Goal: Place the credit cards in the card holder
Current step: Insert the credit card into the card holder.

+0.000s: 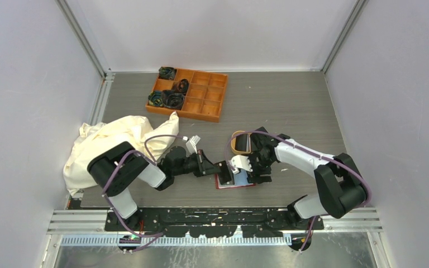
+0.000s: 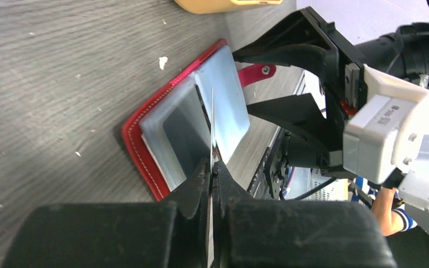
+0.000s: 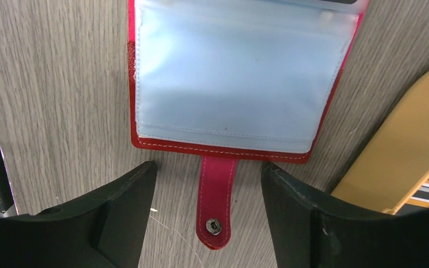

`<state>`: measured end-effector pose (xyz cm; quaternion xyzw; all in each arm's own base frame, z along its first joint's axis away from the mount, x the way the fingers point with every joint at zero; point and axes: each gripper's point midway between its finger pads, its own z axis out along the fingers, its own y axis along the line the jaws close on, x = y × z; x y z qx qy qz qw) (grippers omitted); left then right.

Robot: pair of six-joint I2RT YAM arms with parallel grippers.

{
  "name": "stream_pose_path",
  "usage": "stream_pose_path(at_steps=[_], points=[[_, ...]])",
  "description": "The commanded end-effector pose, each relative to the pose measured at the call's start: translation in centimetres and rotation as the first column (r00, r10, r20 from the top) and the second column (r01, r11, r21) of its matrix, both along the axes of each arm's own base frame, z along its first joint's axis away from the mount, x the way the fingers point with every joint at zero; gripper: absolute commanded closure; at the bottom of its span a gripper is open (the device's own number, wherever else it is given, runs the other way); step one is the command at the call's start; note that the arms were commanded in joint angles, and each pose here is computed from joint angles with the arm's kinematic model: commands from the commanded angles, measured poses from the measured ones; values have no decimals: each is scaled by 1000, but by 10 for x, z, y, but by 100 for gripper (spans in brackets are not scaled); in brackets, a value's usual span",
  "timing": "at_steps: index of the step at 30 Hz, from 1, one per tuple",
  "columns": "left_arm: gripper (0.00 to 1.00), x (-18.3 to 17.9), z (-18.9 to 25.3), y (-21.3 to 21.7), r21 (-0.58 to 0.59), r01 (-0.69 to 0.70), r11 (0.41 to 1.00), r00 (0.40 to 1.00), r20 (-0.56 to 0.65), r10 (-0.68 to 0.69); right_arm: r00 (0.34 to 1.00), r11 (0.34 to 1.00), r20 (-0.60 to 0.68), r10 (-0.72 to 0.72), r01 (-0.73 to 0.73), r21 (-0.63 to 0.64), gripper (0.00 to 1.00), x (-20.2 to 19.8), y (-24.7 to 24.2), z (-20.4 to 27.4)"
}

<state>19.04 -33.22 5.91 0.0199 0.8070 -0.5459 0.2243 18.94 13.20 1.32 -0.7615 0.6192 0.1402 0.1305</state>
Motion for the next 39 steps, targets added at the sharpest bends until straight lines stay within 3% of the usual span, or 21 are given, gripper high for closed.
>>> stream_pose_path(at_steps=[1,8,18,39], points=[[100,12,29,-15,-149,22,989,998,60,-14,1000,1000,10,7,-7,6,27,2,7,-3],[100,11,27,-13,-157,18,988,999,41,-11,999,999,-4,37,-37,23,31,-5,27,-6],[100,-1,11,13,-1,-23,1000,1000,7,23,999,999,-11,45,-45,16,31,-7,37,-7],[100,-1,7,10,43,-29,999,999,-37,30,998,998,-13,63,-63,-1,31,-11,43,-7]])
